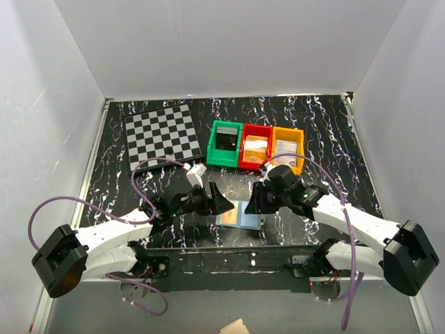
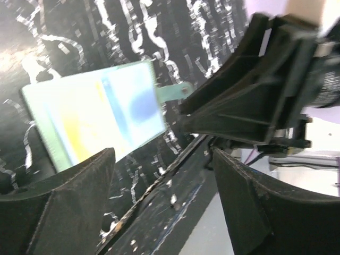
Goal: Take the credit cards out of the card holder
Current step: Remove the credit card from the card holder.
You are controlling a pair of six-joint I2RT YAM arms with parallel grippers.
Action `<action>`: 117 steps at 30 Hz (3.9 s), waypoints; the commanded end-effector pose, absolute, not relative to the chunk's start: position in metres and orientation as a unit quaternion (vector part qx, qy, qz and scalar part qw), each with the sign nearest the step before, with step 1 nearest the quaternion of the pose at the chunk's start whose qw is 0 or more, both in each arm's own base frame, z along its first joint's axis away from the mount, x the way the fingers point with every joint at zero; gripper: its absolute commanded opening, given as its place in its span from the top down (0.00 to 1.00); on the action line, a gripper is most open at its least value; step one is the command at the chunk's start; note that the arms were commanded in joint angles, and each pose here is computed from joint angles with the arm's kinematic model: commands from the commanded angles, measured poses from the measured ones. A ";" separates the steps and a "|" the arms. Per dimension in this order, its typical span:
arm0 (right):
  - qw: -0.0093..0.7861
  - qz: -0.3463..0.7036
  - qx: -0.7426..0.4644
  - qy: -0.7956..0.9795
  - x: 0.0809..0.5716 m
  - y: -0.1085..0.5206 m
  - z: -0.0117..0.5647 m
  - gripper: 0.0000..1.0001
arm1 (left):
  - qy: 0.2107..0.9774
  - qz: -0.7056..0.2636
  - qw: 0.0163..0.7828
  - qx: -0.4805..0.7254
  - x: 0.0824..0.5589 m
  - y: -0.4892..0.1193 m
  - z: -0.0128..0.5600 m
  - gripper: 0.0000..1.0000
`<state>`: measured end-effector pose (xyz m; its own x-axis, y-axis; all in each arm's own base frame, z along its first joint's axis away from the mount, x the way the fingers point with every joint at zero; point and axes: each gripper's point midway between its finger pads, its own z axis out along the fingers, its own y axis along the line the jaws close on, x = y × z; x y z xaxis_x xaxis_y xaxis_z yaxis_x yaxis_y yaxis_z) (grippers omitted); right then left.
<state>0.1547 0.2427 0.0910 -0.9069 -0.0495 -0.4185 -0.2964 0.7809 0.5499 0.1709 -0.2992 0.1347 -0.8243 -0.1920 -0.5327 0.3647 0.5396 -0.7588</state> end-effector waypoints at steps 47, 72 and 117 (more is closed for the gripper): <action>0.125 0.369 -0.029 0.921 0.165 0.288 0.043 0.55 | 0.908 -0.347 0.237 0.005 0.187 -0.278 0.043 1.00; 0.127 0.378 -0.019 0.917 0.169 0.286 0.037 0.56 | 0.915 -0.350 0.203 0.008 0.174 -0.279 0.021 1.00; 0.156 0.425 -0.020 0.891 0.172 0.285 0.051 0.64 | 0.925 -0.339 0.173 0.006 0.157 -0.274 -0.002 1.00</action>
<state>0.1726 0.2822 0.0475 -0.9526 0.0950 -0.2890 -0.1555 0.6643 0.7311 0.1745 -0.2889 0.0204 -0.9193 -0.1427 -0.3667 0.1584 0.7188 -0.6769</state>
